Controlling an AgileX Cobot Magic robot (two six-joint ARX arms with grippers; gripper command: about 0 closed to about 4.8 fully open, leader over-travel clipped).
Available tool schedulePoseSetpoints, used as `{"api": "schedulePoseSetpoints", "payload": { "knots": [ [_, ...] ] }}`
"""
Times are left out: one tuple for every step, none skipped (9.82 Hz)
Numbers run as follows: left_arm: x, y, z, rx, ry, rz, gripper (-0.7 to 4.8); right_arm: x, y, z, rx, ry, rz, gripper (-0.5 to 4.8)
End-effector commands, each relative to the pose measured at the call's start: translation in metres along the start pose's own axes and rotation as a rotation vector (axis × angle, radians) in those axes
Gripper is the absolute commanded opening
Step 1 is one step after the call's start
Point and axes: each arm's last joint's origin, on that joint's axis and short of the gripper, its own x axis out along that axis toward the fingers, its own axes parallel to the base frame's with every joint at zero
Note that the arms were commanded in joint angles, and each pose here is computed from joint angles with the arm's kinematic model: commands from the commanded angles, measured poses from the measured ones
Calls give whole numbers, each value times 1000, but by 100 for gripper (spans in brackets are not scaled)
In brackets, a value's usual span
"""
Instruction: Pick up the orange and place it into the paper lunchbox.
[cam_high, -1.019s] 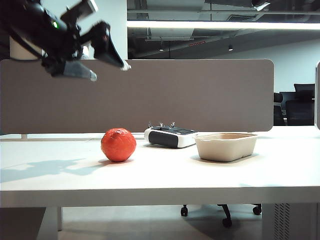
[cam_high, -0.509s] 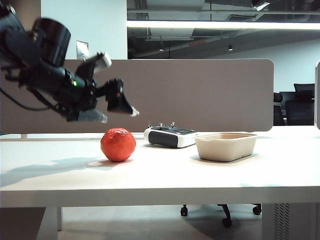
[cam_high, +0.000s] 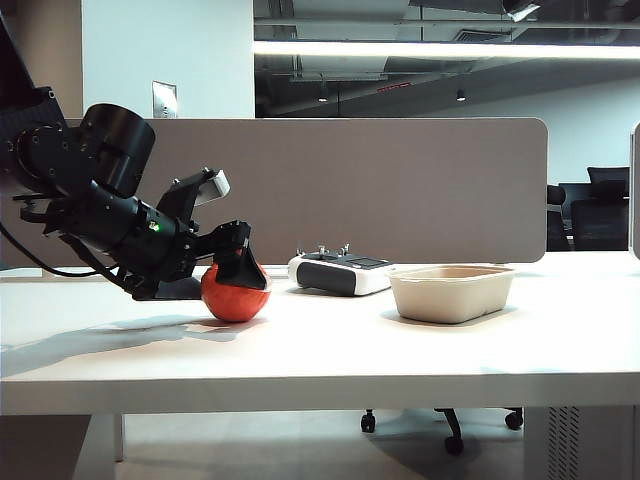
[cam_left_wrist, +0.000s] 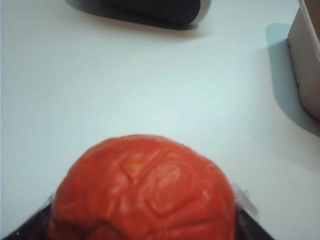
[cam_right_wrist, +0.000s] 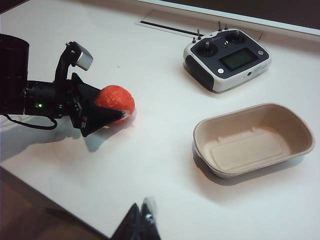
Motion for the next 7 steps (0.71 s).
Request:
{"api": "schedulePoseSetpoints", "payload": {
  "knots": [
    [0, 0, 3, 10, -19, 1, 479, -2, 0, 3, 3, -22, 1, -5],
    [0, -1, 3, 11, -21, -1, 479, -2, 0, 3, 3, -22, 1, -5],
    [0, -1, 3, 12, -24, -4, 472, -2, 0, 3, 3, -22, 1, -5],
    [0, -1, 4, 13, -28, -4, 344, -2, 0, 3, 3, -22, 1, -5],
    [-1, -1, 5, 16, -36, -8, 340, -2, 0, 3, 3, -21, 1, -5],
    [-1, -3, 10, 23, -68, -59, 340, -2, 0, 3, 3, -18, 1, -5],
    [-2, -5, 23, 28, -104, -96, 340, -2, 0, 1, 3, 3, -1, -5]
  ]
}}
